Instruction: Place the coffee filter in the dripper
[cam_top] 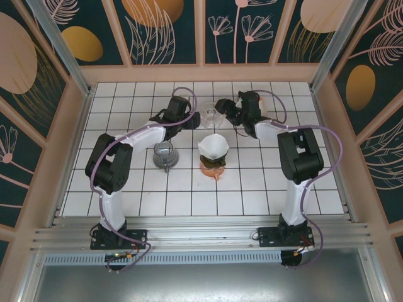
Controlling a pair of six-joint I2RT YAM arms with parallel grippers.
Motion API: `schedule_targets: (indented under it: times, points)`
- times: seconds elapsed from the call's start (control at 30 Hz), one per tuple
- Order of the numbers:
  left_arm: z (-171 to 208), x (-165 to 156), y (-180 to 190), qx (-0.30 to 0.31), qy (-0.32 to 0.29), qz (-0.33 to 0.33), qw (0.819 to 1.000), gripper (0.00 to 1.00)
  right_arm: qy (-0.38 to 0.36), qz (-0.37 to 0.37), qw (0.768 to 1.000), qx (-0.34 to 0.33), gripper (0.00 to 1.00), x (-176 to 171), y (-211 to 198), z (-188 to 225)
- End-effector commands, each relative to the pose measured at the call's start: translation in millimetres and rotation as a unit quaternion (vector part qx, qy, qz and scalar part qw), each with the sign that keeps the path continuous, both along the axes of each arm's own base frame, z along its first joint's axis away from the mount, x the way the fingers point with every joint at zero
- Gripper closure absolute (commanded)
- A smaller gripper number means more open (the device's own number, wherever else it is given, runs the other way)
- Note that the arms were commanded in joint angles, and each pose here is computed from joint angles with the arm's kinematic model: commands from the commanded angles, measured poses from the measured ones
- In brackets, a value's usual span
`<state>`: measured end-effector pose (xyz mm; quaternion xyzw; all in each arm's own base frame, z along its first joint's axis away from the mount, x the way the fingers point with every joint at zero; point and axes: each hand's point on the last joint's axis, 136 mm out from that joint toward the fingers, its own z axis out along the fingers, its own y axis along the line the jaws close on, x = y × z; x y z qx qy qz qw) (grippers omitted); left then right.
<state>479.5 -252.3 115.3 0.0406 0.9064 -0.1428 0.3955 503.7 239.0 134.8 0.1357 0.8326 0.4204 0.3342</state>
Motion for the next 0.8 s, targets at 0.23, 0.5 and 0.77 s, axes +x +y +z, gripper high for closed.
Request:
schedule_targets:
  times: [0.23, 0.5, 0.77]
  points:
    - [9.7, 10.1, -1.0, -0.009, -0.014, -0.002, 1.0, 0.24, -0.045, -0.006, 0.999, -0.003, 0.34, 3.3, -7.3, 35.2]
    - [13.8, 12.1, -0.5, -0.011, -0.017, -0.003, 1.0, 0.24, -0.064, -0.011, 0.998, -0.011, 0.34, 2.9, -12.1, 51.1]
    - [12.4, 17.7, -7.5, -0.003, -0.016, -0.021, 1.0, 0.24, -0.095, -0.016, 0.995, -0.021, 0.34, -1.7, -17.1, 82.0]
